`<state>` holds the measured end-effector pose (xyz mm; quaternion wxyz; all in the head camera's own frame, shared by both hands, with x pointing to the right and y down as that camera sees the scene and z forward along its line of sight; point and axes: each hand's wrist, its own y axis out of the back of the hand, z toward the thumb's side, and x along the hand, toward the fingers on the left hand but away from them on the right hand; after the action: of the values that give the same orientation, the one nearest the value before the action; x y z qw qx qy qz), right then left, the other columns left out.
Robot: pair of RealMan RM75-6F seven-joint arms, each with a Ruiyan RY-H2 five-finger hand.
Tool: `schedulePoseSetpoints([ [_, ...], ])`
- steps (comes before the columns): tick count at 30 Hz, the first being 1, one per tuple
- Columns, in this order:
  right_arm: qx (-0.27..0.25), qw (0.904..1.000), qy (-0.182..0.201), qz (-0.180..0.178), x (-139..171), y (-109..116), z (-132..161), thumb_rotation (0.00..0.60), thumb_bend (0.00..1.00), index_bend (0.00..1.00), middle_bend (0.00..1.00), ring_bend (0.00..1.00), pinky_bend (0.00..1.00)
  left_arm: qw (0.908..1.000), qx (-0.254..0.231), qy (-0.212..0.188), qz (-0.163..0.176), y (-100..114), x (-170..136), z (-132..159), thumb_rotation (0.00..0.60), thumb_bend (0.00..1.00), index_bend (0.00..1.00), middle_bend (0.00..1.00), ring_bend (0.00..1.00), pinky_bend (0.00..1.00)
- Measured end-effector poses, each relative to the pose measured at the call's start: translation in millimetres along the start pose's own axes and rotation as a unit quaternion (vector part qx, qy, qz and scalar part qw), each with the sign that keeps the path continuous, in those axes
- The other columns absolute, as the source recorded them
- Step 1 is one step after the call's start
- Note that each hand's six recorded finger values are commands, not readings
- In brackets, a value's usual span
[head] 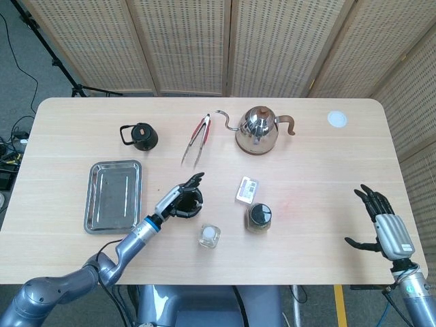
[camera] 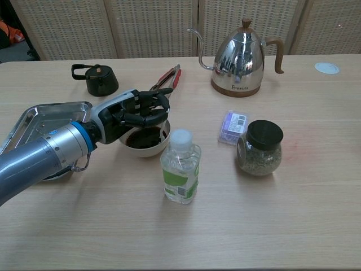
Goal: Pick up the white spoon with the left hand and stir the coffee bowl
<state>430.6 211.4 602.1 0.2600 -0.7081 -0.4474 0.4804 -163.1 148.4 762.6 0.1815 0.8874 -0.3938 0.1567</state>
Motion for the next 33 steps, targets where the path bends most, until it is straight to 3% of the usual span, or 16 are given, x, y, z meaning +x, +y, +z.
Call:
schedulePoseSetpoints([
  [13,0.001,1.0,-0.001,0.003,0,-2,0,0.6,0.0,0.0,0.0,0.0,0.0,0.9993,0.024,-0.004,0.026,28,3,6,0.6,0.48,0.66,0.0,0.0,0.0],
  [22,-0.001,1.0,-0.002,0.001,0,-1,0,0.6,0.0,0.0,0.0,0.0,0.0,0.9989,0.041,0.003,0.021,19,11,4,0.6,0.48,0.66,0.0,0.0,0.0],
  [27,-0.002,1.0,-0.001,0.001,0,0,0,0.6,0.0,0.0,0.0,0.0,0.0,0.9978,0.065,0.009,0.011,18,8,1,0.6,0.44,0.38,0.0,0.0,0.0],
  [30,-0.003,1.0,0.001,0.001,0,0,0,0.6,0.0,0.0,0.0,0.0,0.0,0.9978,0.066,0.008,0.007,18,6,3,0.6,0.34,0.22,0.0,0.0,0.0],
  [33,-0.003,1.0,0.002,0.0,0,1,1,0.6,0.0,0.0,0.0,0.0,0.0,0.998,0.063,0.0,0.004,19,4,8,0.6,0.26,0.12,0.0,0.0,0.0],
])
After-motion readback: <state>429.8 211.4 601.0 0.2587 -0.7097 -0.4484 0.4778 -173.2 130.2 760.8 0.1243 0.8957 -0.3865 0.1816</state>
